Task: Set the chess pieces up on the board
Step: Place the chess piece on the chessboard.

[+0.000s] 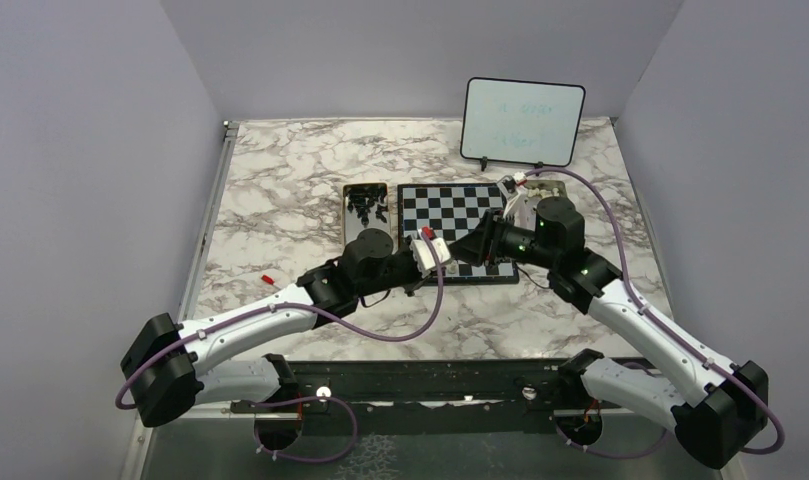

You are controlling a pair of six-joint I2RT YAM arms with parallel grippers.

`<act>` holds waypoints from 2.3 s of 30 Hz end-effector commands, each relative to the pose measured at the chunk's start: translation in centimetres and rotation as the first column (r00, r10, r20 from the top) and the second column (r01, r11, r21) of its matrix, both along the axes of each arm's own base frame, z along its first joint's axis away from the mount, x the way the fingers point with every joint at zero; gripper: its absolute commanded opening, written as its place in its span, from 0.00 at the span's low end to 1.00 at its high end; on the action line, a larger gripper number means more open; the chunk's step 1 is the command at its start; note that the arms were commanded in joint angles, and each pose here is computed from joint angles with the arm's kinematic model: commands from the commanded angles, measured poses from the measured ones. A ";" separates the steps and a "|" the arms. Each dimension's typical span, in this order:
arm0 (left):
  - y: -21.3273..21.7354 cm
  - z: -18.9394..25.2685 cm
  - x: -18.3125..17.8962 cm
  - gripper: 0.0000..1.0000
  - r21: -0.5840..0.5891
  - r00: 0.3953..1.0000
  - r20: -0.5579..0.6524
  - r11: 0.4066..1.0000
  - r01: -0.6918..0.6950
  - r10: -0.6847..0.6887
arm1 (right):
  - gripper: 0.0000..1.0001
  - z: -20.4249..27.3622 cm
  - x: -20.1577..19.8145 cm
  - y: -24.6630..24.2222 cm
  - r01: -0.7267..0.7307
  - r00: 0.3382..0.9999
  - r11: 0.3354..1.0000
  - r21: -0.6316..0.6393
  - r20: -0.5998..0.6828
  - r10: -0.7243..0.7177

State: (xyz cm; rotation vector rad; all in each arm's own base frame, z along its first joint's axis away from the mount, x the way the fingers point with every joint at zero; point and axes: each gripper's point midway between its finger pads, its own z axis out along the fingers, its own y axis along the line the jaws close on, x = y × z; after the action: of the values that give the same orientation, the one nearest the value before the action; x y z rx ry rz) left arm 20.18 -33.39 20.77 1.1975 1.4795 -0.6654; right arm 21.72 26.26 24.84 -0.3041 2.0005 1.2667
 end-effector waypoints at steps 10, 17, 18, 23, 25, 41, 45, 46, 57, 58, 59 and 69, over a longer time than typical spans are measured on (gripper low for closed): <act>-0.1 3.6 0.0 0.05 -0.159 0.999 0.007 0.986 -0.041 0.043 | 0.35 -1.4 0.3 0.4 0.004 0.999 1.000 -0.009 -0.039 -0.004; 0.0 3.4 0.0 0.06 -0.175 0.998 -0.007 0.983 -0.055 0.055 | 0.15 -1.1 -0.1 0.4 0.006 0.999 0.999 0.040 -0.037 -0.004; 0.0 3.1 0.1 0.06 -0.172 0.998 -0.008 0.983 -0.060 0.059 | 0.15 -1.1 0.0 0.4 0.011 0.999 0.999 0.042 -0.038 -0.009; 0.1 2.6 0.3 0.09 -0.163 0.997 -0.013 0.984 -0.071 0.070 | 0.11 -0.7 0.0 0.6 0.021 0.998 0.997 0.076 -0.059 -0.016; 0.1 2.4 0.4 0.24 -0.159 0.997 -0.014 0.984 -0.077 0.076 | 0.11 -0.4 0.3 0.5 0.043 0.998 0.996 0.084 -0.058 -0.038; 5.2 0.7 2.1 0.99 -0.095 0.951 -0.049 0.946 -0.309 0.306 | 0.10 -5.2 5.5 -6.1 0.334 0.941 0.857 -0.393 0.088 -0.327; 8.1 0.5 3.4 0.99 -0.104 0.891 -0.099 0.885 -0.453 0.444 | 0.10 -6.6 6.0 -7.6 0.356 0.928 0.790 -0.499 0.093 -0.360; 8.8 0.4 3.8 0.99 -0.097 0.874 -0.108 0.870 -0.483 0.474 | 0.10 -6.9 6.2 -7.8 0.360 0.926 0.777 -0.516 0.096 -0.365; 15.2 -1.0 7.6 0.99 -0.063 0.736 -0.392 0.783 -0.619 0.551 | 0.10 -11.2 7.4 -8.2 0.369 0.919 0.629 -0.685 0.167 -0.357; 15.4 -1.1 7.7 0.99 -0.063 0.725 -0.415 0.778 -0.625 0.549 | 0.10 -11.5 7.5 -8.1 0.372 0.918 0.618 -0.693 0.176 -0.355; 15.6 -1.4 7.9 0.99 -0.056 0.707 -0.442 0.770 -0.636 0.552 | 0.10 -11.8 7.6 -7.9 0.374 0.917 0.603 -0.705 0.184 -0.353; 18.3 -3.7 8.8 0.99 0.081 0.582 -0.442 0.677 -0.732 0.682 | 0.11 -15.0 7.7 -6.3 0.331 0.929 0.571 -0.752 0.153 -0.337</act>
State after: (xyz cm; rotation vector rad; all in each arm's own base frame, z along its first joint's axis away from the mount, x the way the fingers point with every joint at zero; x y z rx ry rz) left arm 29.00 -16.05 15.99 0.3001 2.0971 -0.4879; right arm 27.83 19.21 8.52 -0.3332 2.4322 0.1079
